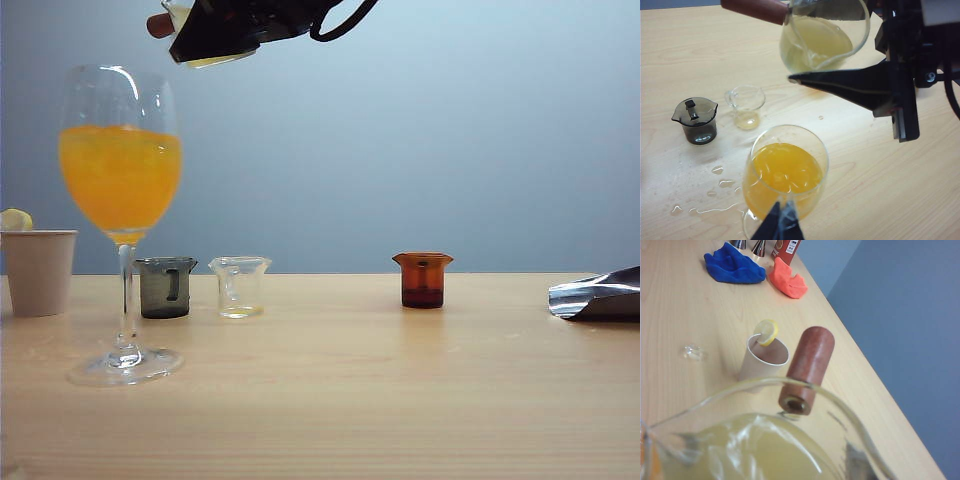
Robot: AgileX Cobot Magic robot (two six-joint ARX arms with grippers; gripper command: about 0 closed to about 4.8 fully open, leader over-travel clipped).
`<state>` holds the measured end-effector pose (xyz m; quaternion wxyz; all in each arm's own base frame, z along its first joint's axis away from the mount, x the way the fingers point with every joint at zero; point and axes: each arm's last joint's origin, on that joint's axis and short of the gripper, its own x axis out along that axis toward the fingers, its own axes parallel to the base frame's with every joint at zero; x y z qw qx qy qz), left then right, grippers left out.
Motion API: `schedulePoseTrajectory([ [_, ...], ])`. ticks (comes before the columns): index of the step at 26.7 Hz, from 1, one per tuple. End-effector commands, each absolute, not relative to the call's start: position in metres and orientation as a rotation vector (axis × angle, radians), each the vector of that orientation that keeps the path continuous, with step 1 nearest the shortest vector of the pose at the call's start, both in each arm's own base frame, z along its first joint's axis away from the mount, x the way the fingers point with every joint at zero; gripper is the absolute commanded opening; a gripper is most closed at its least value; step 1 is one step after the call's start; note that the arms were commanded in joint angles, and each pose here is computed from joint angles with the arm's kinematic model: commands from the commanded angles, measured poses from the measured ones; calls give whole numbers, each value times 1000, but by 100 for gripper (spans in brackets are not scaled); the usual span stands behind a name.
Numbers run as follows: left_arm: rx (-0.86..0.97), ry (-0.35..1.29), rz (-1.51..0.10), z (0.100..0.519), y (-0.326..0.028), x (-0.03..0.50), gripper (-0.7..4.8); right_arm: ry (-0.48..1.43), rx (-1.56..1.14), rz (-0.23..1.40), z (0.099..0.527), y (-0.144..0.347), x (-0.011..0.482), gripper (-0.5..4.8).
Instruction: Pick up the third measuring cup from the left, pour the pineapple juice inside into the goblet, and finally put the measuring cup back in its original place.
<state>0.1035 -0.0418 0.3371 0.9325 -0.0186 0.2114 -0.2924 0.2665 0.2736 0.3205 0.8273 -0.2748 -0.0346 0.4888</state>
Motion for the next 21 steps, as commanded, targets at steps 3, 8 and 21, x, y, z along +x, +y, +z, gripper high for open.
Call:
schedulePoseTrajectory([
  [3,-35,430,-603,338,-42,103,-6,-179,-671,1014,329,282,256,143],
  [8,-35,444,-603,336,-42,103,-6,-198,-704,1020,329,285,253,143],
  [21,-35,455,-602,335,-42,102,-6,-242,-797,990,329,285,254,143],
])
